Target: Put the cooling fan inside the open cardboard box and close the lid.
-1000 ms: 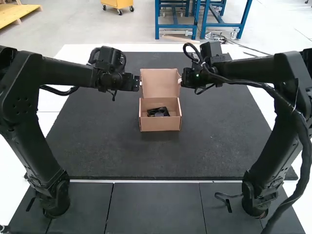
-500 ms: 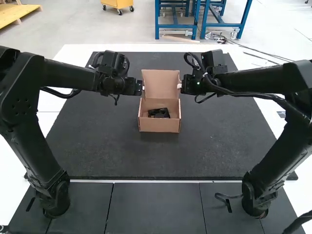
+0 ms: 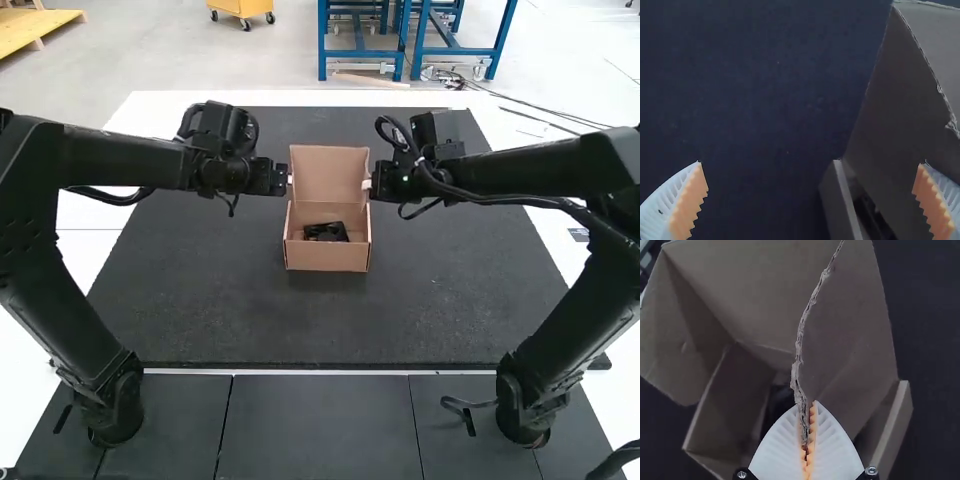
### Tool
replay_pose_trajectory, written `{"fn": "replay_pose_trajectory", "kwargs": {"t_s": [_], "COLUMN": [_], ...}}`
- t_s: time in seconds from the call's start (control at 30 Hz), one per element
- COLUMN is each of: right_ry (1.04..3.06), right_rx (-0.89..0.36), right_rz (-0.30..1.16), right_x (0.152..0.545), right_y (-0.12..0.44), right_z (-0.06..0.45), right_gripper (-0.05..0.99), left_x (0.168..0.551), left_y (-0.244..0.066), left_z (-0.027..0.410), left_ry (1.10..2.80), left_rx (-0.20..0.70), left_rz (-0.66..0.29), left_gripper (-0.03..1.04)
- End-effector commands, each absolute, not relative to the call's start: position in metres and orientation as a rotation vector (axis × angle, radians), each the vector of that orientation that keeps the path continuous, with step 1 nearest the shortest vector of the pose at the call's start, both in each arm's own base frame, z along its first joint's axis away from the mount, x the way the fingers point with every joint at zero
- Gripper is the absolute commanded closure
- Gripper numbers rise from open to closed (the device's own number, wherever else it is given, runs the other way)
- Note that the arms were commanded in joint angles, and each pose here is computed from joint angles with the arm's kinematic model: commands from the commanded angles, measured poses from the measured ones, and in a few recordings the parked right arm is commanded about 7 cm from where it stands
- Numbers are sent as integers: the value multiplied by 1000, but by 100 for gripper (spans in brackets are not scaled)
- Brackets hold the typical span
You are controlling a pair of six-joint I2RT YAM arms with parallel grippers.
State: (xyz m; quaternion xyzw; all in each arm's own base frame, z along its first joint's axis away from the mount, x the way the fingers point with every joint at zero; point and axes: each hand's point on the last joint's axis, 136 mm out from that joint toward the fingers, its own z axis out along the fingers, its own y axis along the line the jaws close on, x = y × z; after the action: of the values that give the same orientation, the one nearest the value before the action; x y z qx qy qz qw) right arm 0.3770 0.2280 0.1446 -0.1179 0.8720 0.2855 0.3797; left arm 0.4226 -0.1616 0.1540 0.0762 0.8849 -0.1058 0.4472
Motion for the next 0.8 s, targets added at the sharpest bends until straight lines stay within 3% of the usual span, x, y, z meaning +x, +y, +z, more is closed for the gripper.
{"fn": "replay_pose_trajectory", "kwargs": {"t_s": [0.0,0.77], "right_ry": [2213,2291], "right_rx": [-340,-353], "right_rz": [785,763], "right_x": [360,328], "right_y": [242,233], "right_z": [152,118], "right_gripper": [96,96], "left_x": [416,383], "left_y": [-164,-174], "left_z": [159,146], "left_ry": [2177,2216], "left_rx": [202,270], "left_rz": [-280,-312], "left_gripper": [4,4]}}
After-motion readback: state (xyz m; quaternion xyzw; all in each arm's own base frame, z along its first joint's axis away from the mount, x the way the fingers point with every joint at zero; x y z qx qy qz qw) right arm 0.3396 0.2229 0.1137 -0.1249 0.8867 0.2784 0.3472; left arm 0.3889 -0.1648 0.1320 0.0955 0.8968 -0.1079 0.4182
